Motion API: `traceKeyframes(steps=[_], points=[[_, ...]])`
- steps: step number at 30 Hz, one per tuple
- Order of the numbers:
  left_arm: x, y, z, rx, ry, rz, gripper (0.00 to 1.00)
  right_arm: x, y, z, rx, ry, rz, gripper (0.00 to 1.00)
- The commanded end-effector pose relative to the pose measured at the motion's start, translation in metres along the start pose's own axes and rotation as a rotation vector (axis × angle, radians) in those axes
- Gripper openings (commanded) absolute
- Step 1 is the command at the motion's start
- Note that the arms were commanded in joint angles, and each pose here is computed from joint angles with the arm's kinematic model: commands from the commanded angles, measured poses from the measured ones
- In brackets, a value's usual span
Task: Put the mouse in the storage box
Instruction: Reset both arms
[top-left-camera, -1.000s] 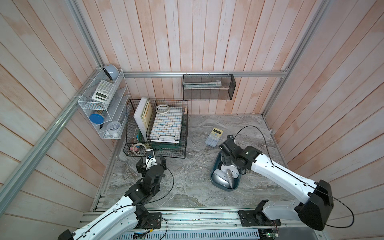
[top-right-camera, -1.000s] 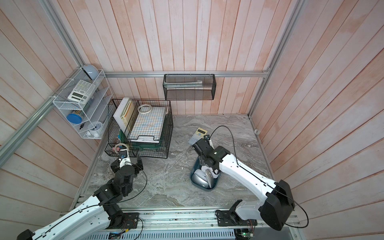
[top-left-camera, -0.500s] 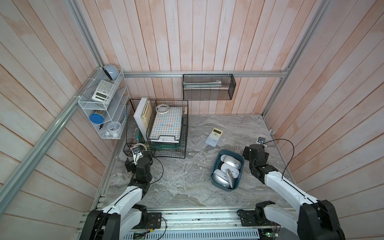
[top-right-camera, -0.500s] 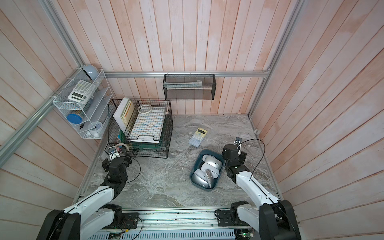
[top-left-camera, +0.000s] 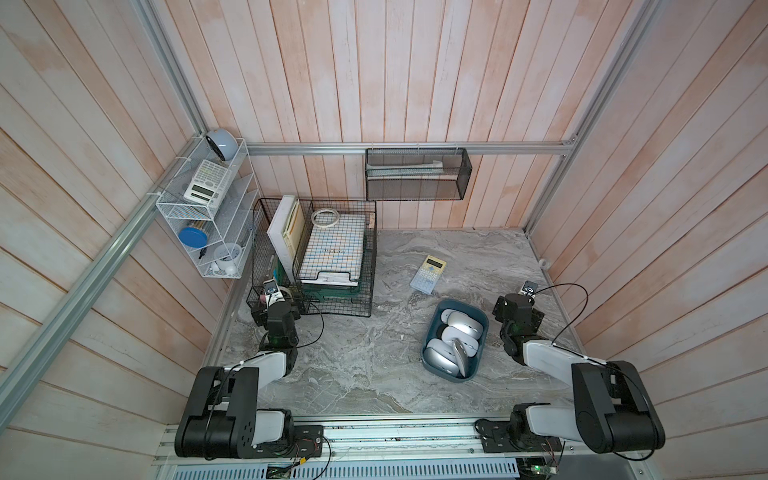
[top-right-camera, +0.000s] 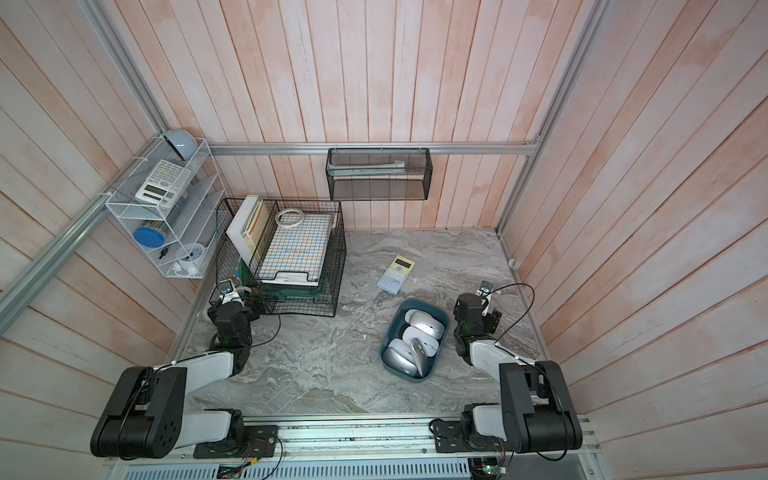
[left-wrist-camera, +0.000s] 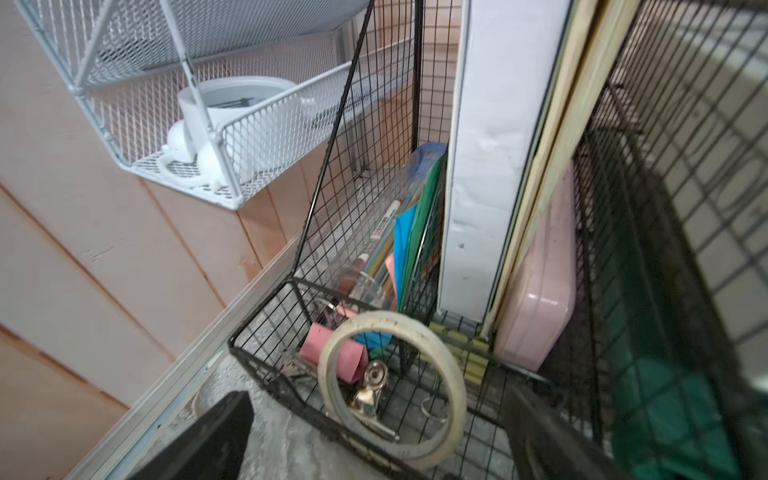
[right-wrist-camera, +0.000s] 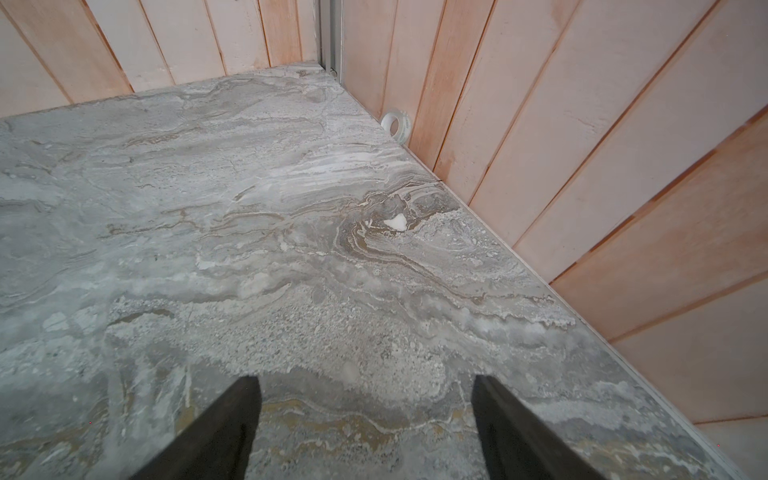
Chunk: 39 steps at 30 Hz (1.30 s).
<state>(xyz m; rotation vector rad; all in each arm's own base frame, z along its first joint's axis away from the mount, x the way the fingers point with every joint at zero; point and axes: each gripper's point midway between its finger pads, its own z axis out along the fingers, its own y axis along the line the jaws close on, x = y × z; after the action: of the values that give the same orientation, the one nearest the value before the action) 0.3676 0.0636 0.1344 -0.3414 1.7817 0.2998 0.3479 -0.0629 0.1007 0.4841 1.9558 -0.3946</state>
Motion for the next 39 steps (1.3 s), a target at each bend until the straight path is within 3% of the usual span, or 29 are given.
traceKeyframes(steps=[1, 3, 8, 11, 16, 24, 25, 26, 39], points=[[-0.001, -0.019, 0.004, 0.137, -0.058, -0.067, 1.00, -0.025, 0.004, -0.002, -0.027, -0.123, 0.008, 0.85], [0.007, -0.024, 0.012, 0.154, -0.025, -0.055, 1.00, -0.022, 0.005, 0.001, -0.022, -0.139, 0.013, 0.85], [0.014, -0.040, 0.015, 0.234, -0.010, -0.018, 1.00, -0.003, 0.046, -0.009, -0.295, -0.219, -0.086, 0.83], [0.018, -0.044, 0.015, 0.253, -0.001, -0.007, 1.00, -0.008, 0.050, -0.009, -0.303, -0.299, -0.083, 0.84], [0.019, -0.048, 0.022, 0.260, 0.033, 0.008, 1.00, -0.006, 0.055, 0.014, -0.234, -0.141, -0.120, 0.84], [0.019, -0.048, 0.022, 0.255, 0.037, 0.007, 1.00, -0.008, 0.047, 0.019, -0.206, -0.127, -0.090, 0.85], [0.020, -0.047, 0.022, 0.255, 0.038, 0.007, 1.00, -0.008, 0.047, 0.019, -0.206, -0.127, -0.089, 0.96], [0.019, -0.047, 0.022, 0.255, 0.036, 0.007, 1.00, -0.007, 0.047, 0.019, -0.205, -0.127, -0.089, 0.98], [0.019, -0.047, 0.022, 0.255, 0.036, 0.007, 1.00, -0.007, 0.046, 0.019, -0.201, -0.140, -0.084, 0.98]])
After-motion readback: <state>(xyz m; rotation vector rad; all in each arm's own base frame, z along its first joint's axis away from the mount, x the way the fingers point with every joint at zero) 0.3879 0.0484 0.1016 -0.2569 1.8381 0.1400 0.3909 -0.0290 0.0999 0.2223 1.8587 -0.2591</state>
